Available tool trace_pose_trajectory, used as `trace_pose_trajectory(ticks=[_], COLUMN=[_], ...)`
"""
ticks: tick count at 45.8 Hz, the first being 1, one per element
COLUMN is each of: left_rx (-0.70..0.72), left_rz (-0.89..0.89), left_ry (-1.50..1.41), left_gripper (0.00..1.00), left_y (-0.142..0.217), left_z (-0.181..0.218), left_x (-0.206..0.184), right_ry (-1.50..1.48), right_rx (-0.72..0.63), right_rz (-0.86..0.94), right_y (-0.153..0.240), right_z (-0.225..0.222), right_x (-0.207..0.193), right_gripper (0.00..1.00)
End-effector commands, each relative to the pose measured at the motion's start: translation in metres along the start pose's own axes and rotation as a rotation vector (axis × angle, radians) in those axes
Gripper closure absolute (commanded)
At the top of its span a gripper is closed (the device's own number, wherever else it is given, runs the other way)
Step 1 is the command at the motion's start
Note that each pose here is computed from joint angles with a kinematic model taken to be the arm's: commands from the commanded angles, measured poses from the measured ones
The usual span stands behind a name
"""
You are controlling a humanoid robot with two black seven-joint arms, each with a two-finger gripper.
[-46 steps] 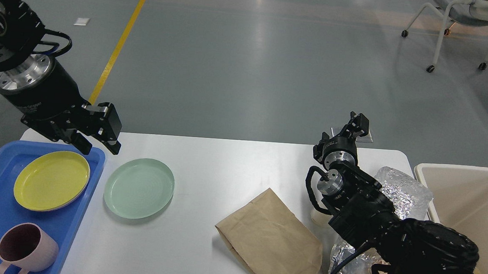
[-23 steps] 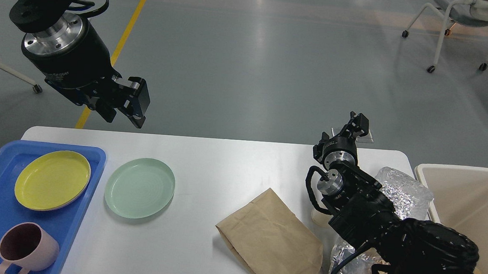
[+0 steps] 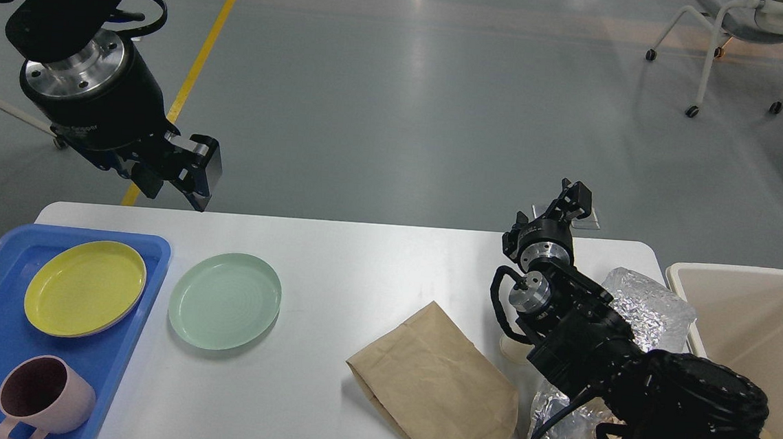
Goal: Tidy desktop
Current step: 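Raise the left gripper and move it toward the pale green plate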
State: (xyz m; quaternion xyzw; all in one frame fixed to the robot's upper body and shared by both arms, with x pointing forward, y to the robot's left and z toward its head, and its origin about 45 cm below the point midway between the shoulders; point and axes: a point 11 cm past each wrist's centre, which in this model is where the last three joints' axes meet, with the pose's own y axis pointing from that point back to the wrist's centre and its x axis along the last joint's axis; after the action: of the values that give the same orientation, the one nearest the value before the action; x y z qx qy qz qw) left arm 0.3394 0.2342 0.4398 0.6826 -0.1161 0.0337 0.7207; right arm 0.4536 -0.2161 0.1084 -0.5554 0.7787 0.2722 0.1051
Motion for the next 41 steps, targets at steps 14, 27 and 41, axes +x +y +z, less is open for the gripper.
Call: trace_pose_trajectory(ticks=[14, 27, 41], left_rx=[0.101, 0.167, 0.184], left_rz=[-0.083, -0.034, 0.211], left_ry=[-0.077, -0.073, -0.049], left_gripper=[0.45, 0.45, 0.45], left_y=[-0.013, -0.052, -0.144], left_z=[0.012, 0.003, -0.017], left_x=[-0.023, -0.018, -0.004], right_ry=[0.000, 0.000, 0.000], right_rx=[0.001, 0.000, 0.000], right_rz=[0.001, 0.000, 0.000], right_y=[0.000, 0.000, 0.000], right_z=[-0.001, 0.000, 0.000], right_x=[0.001, 0.000, 0.000], right_gripper=[0.00, 0.00, 0.00])
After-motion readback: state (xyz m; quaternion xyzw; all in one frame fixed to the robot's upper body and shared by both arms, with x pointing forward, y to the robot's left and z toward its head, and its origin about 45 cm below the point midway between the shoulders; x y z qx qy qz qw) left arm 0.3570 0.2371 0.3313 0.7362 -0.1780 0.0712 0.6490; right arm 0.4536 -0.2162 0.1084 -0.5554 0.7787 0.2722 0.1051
